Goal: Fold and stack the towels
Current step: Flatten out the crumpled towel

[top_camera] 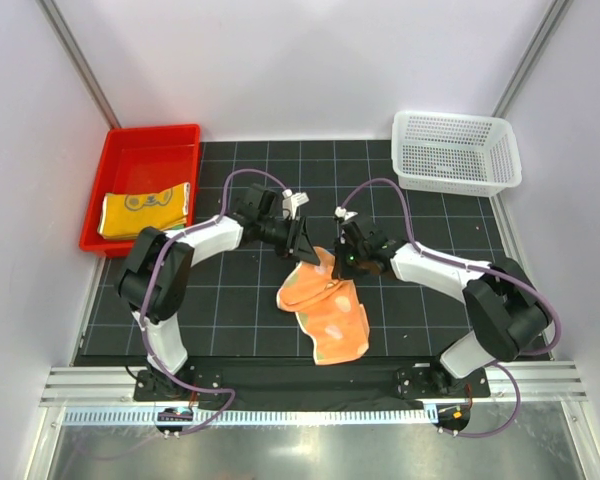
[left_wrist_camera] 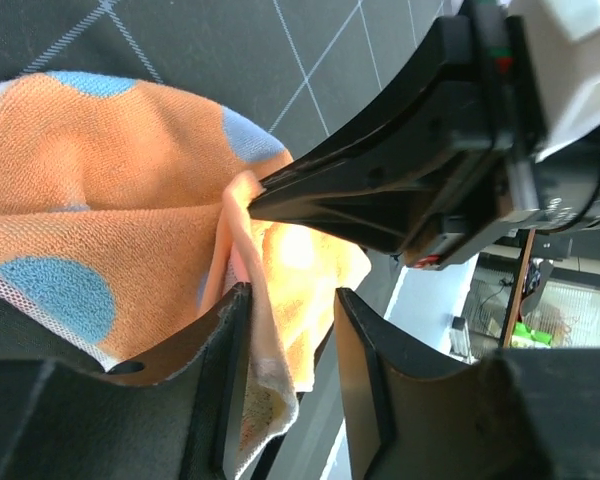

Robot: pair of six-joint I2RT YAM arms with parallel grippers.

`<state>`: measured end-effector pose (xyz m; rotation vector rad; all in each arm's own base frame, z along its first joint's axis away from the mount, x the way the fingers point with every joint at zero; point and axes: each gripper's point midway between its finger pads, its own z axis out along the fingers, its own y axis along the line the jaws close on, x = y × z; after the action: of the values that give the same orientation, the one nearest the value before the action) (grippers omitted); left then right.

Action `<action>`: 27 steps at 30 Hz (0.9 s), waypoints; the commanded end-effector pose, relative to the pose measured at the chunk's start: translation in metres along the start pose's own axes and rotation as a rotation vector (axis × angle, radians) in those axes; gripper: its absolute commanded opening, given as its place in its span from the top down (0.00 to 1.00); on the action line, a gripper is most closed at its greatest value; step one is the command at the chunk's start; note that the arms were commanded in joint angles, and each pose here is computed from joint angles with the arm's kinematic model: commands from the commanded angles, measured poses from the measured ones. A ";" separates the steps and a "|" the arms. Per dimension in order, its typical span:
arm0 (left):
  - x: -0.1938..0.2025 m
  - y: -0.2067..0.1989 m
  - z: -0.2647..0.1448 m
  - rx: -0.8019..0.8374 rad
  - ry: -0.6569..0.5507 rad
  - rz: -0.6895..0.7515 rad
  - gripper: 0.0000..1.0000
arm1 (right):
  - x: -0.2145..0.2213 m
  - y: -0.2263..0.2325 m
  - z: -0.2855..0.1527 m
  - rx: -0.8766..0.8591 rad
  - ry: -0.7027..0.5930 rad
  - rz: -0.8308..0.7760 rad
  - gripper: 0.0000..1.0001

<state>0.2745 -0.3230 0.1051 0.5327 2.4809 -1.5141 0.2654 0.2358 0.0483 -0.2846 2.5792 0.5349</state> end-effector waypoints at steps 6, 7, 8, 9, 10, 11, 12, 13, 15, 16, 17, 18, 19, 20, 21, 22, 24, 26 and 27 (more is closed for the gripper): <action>-0.007 0.011 -0.015 -0.170 0.002 0.023 1.00 | -0.030 0.020 -0.020 -0.073 -0.083 0.013 0.82; -0.005 0.018 -0.020 -0.238 0.012 0.011 1.00 | -0.036 0.024 -0.024 -0.082 -0.097 0.019 0.75; -0.008 0.040 -0.030 -0.399 -0.006 0.007 1.00 | -0.043 0.029 -0.030 -0.094 -0.116 0.026 0.58; -0.008 0.046 -0.041 -0.473 -0.006 0.002 1.00 | -0.059 0.036 -0.037 -0.114 -0.151 0.031 0.50; 0.006 0.055 -0.053 -0.555 0.030 -0.027 1.00 | -0.067 0.037 -0.040 -0.120 -0.164 0.037 0.45; 0.009 0.070 -0.066 -0.674 0.020 -0.029 1.00 | -0.075 0.034 -0.041 -0.118 -0.174 0.051 0.41; 0.014 0.075 -0.075 -0.720 0.018 -0.037 1.00 | -0.088 0.036 -0.044 -0.124 -0.196 0.044 0.41; 0.025 0.078 -0.085 -0.768 0.009 -0.061 1.00 | -0.093 0.035 -0.043 -0.129 -0.196 0.043 0.41; 0.026 0.088 -0.109 -0.899 -0.058 -0.083 1.00 | -0.106 0.029 -0.035 -0.130 -0.193 0.034 0.42; 0.033 0.094 -0.115 -0.942 -0.075 -0.130 1.00 | -0.109 0.027 -0.030 -0.135 -0.188 0.031 0.44; 0.033 0.101 -0.126 -1.004 -0.102 -0.141 1.00 | -0.113 0.026 -0.021 -0.139 -0.172 0.025 0.46; 0.034 0.103 -0.131 -1.028 -0.113 -0.155 1.00 | -0.113 0.024 -0.014 -0.136 -0.155 0.007 0.48; 0.035 0.106 -0.135 -1.053 -0.124 -0.176 1.00 | -0.112 0.021 -0.009 -0.131 -0.135 0.004 0.48; 0.034 0.109 -0.140 -1.091 -0.134 -0.178 1.00 | -0.113 0.018 0.002 -0.123 -0.109 0.004 0.48; 0.035 0.110 -0.142 -1.099 -0.131 -0.186 1.00 | -0.108 0.014 0.007 -0.106 -0.081 -0.004 0.49; 0.035 0.112 -0.143 -1.108 -0.131 -0.196 1.00 | -0.107 0.011 0.011 -0.092 -0.070 -0.006 0.48; 0.038 0.115 -0.149 -1.149 -0.127 -0.224 1.00 | -0.099 0.003 0.024 -0.065 -0.037 -0.004 0.46; 0.038 0.118 -0.153 -1.177 -0.129 -0.246 1.00 | -0.087 -0.002 0.033 -0.059 -0.001 -0.006 0.45; 0.039 0.119 -0.154 -1.183 -0.127 -0.248 1.00 | -0.082 -0.003 0.038 -0.067 0.016 -0.002 0.45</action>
<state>0.2855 -0.1462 0.0623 -0.0073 2.8172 -0.0605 0.3563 0.2549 0.0597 -0.2547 2.5716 0.6060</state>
